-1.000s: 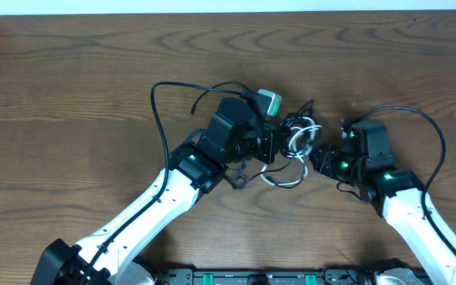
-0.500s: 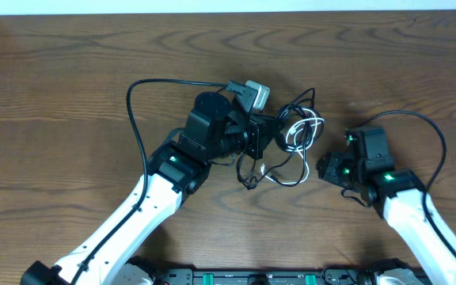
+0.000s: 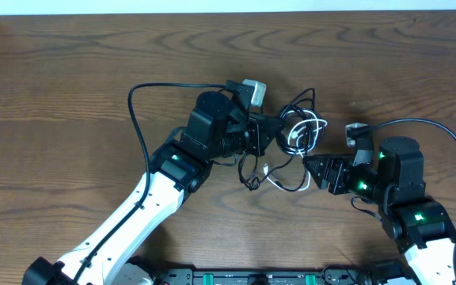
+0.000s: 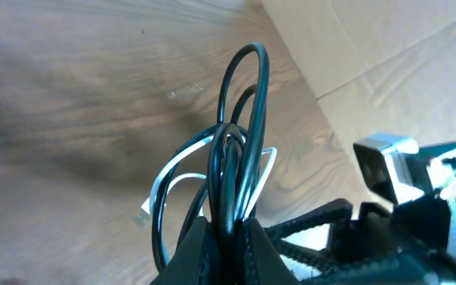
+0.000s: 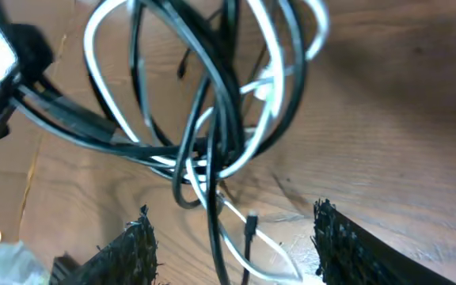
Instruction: Untangle cables
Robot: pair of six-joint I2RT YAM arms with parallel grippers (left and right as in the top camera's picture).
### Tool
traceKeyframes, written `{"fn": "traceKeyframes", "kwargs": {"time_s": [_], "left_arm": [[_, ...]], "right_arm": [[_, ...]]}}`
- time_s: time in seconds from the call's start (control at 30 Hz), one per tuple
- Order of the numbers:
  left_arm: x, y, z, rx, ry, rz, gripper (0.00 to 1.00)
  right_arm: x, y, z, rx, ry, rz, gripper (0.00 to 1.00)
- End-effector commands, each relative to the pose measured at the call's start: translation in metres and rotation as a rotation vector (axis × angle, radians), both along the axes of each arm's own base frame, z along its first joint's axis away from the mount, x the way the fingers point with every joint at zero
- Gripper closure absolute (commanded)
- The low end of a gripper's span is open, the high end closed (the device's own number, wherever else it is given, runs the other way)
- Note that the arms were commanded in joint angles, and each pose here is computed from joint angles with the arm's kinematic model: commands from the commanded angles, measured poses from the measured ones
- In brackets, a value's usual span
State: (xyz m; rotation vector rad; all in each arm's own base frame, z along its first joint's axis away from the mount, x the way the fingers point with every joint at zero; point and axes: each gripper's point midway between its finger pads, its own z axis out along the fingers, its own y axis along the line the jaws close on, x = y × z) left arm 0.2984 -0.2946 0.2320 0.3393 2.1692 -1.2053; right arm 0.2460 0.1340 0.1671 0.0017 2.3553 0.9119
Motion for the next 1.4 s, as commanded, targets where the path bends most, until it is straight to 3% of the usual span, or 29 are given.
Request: {"fn": "traceKeyframes", "kwargs": {"time_s": [0.0, 0.2, 0.3, 0.43, 0.6, 0.73, 0.8, 0.97, 1.13, 1.2, 1.37], "left_arm": [[0.0, -0.003, 0.007, -0.058, 0.065, 0.01, 0.92], [-0.02, -0.016, 0.023, -0.133, 0.06, -0.138, 0.92], [-0.028, -0.02, 0.03, -0.162, 0.052, -0.191, 0.92], [-0.041, -0.024, 0.038, -0.196, 0.057, -0.279, 0.92], [-0.069, -0.031, 0.074, -0.311, -0.062, -0.488, 0.92], [-0.07, -0.026, 0.094, -0.356, -0.171, -0.54, 0.87], [-0.058, -0.02, 0.094, -0.349, -0.191, -0.497, 0.83], [-0.017, 0.004, 0.089, -0.315, -0.209, -0.33, 0.83], [0.022, 0.031, 0.066, -0.244, -0.127, -0.119, 0.36], [0.023, 0.034, 0.052, -0.206, -0.088, -0.097, 0.32], [0.011, 0.036, 0.022, -0.13, 0.021, -0.111, 0.3]], "right_arm": [[0.007, -0.007, -0.001, -0.022, -0.005, -0.042, 0.37], [0.027, -0.007, -0.004, 0.107, 0.11, -0.204, 0.34], [0.037, 0.001, -0.004, 0.162, 0.131, -0.213, 0.38], [0.047, -0.004, -0.023, 0.143, 0.186, -0.276, 0.64], [0.04, -0.049, -0.075, -0.085, 0.313, -0.491, 0.99], [0.029, -0.064, -0.086, -0.158, 0.357, -0.53, 0.99], [0.029, -0.064, -0.086, -0.181, 0.343, -0.508, 0.99], [0.029, -0.06, -0.082, -0.223, 0.288, -0.409, 0.99], [0.026, -0.031, -0.063, -0.173, 0.178, -0.173, 0.99], [0.023, -0.015, -0.049, -0.124, 0.113, -0.06, 0.99], [0.021, -0.011, -0.037, -0.115, 0.06, -0.024, 0.99]]}}
